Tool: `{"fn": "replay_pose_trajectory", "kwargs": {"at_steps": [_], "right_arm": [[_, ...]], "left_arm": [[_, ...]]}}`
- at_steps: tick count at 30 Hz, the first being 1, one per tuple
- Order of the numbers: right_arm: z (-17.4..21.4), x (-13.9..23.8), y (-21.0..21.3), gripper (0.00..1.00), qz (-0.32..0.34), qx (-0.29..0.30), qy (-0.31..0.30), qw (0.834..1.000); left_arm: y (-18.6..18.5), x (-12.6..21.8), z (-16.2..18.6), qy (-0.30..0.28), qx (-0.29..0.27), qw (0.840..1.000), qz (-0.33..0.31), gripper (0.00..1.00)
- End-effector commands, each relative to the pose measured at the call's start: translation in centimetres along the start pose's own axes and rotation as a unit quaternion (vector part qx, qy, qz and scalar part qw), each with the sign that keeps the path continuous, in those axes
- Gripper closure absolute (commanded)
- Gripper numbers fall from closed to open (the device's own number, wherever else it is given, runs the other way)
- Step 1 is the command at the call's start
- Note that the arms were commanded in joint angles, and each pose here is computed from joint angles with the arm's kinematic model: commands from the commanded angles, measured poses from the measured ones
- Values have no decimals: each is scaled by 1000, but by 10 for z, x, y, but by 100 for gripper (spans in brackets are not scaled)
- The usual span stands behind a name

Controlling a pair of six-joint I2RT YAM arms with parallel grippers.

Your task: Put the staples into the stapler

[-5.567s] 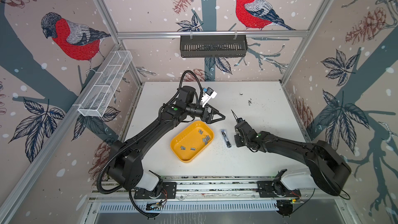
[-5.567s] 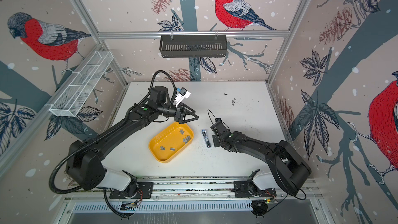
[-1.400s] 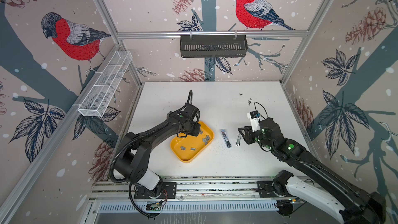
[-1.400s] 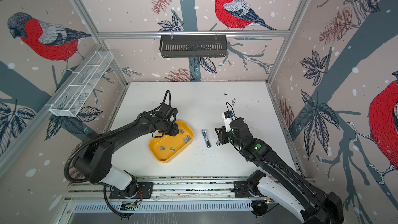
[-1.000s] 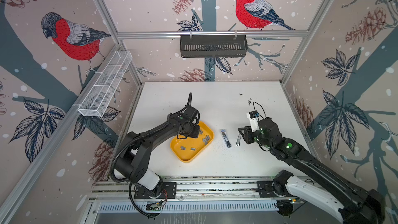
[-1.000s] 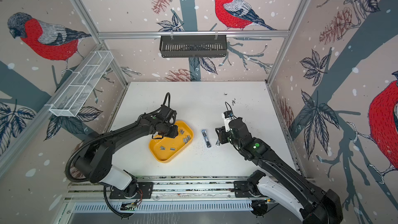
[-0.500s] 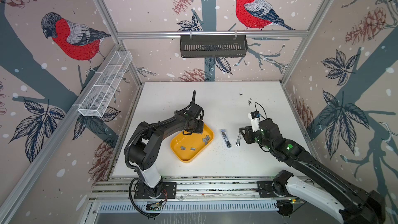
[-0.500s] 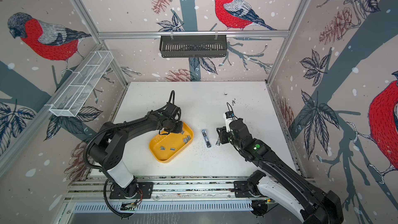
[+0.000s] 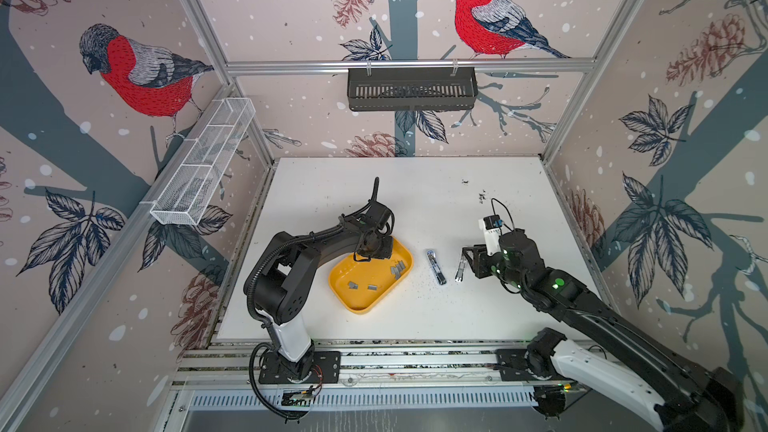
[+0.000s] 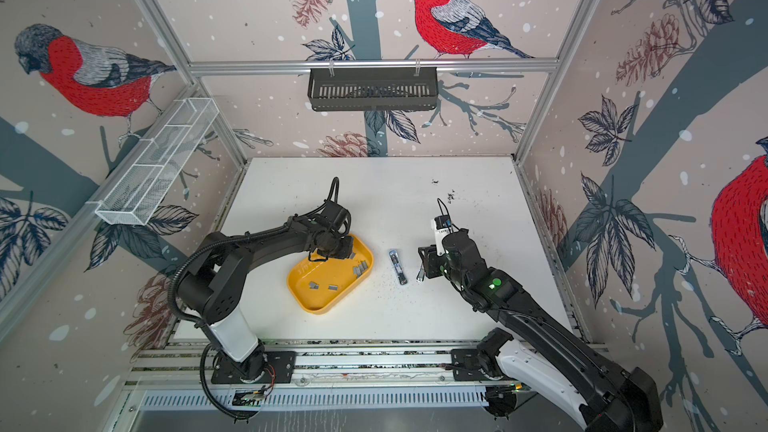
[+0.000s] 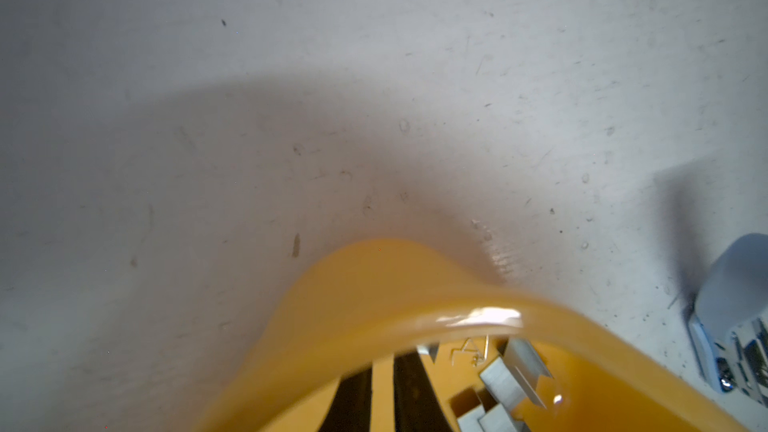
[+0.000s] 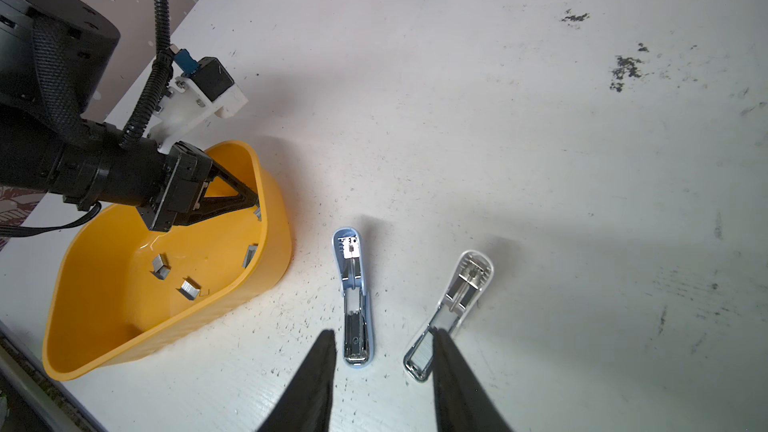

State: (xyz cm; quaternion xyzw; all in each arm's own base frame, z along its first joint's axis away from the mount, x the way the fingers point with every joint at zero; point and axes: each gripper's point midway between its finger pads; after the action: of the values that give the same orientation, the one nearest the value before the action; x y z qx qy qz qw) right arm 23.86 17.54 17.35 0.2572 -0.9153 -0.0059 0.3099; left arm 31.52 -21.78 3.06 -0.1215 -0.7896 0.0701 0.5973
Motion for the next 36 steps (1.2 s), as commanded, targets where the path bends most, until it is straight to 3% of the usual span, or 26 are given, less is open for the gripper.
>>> {"fn": "replay_pose_trajectory", "kwargs": {"at_steps": [1,23,36], "right_arm": [[-4,0,-2,60,6,-7,-10,1000],[2,-2,-5,63,12,-12,-5,1000],[2,-5,-8,67,14,-14,-3,1000]], "left_arm": [[2,-1,-6,-12,-1,1000,-10,86],[10,-10,5,8,-18,999,-40,89],[6,1,10,15,-27,999,-34,98]]}}
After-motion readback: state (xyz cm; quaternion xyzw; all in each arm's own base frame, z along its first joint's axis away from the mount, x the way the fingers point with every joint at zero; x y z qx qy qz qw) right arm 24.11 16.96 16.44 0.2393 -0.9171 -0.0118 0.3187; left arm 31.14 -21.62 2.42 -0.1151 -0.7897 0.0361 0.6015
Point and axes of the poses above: each gripper's point midway between its finger pads, its own x axis back along the fingers, its own y axis along the line the jaws close on, z = x × y, and after that the axes turned 8 degrees about x, right-handed
